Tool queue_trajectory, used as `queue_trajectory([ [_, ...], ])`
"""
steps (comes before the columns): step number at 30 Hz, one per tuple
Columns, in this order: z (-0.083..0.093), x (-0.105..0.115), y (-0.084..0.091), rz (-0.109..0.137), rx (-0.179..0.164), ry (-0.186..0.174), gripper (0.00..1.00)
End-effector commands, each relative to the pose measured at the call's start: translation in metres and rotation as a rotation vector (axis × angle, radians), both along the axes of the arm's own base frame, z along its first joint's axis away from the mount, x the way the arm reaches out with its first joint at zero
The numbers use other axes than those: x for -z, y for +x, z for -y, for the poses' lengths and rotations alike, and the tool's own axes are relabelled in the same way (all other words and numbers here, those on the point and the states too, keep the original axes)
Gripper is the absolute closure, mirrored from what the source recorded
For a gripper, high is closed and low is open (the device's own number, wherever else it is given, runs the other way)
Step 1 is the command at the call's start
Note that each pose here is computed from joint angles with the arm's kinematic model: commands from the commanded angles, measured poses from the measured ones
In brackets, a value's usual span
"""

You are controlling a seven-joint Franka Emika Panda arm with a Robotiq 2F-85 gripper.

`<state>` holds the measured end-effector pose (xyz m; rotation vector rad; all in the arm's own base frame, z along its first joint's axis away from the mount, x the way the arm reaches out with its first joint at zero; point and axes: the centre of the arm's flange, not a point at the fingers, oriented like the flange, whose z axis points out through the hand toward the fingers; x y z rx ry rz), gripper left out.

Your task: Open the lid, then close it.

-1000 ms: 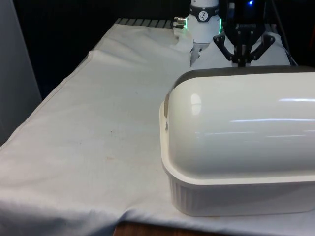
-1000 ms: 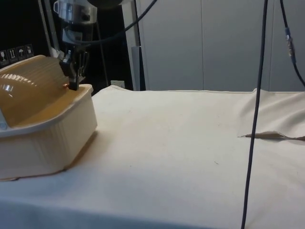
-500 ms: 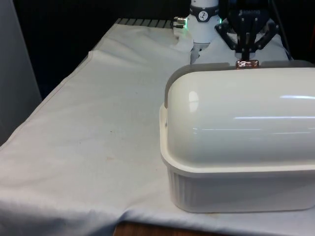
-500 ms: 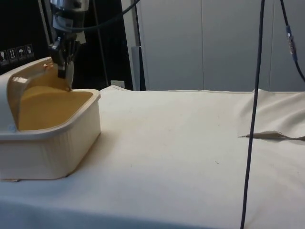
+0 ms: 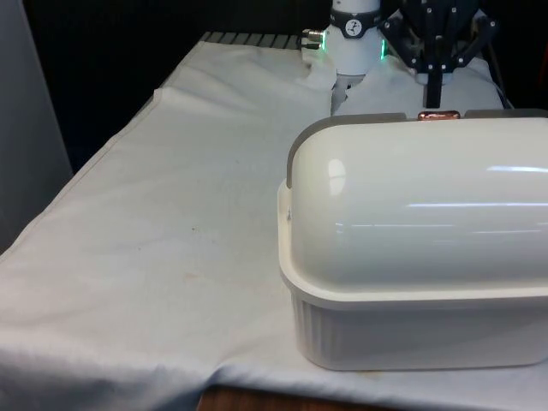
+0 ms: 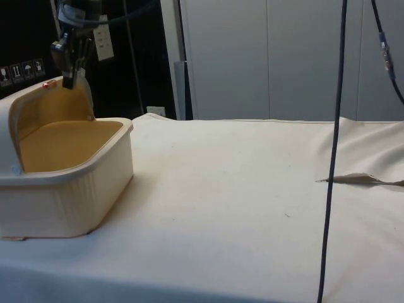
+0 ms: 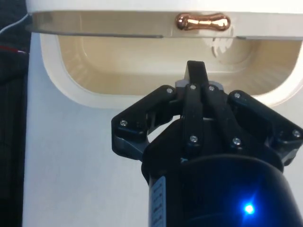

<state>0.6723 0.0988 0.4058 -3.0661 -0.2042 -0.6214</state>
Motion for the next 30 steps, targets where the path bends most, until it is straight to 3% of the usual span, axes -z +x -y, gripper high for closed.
queue_trajectory([
  [1,0.000,-0.003,0.003,0.006,0.002,0.006,1.00],
  [16,0.000,-0.036,0.017,0.073,0.004,0.008,1.00],
  [26,-0.001,-0.071,0.022,0.087,0.003,0.008,1.00],
  [30,0.000,-0.086,0.021,0.074,0.004,0.007,1.00],
])
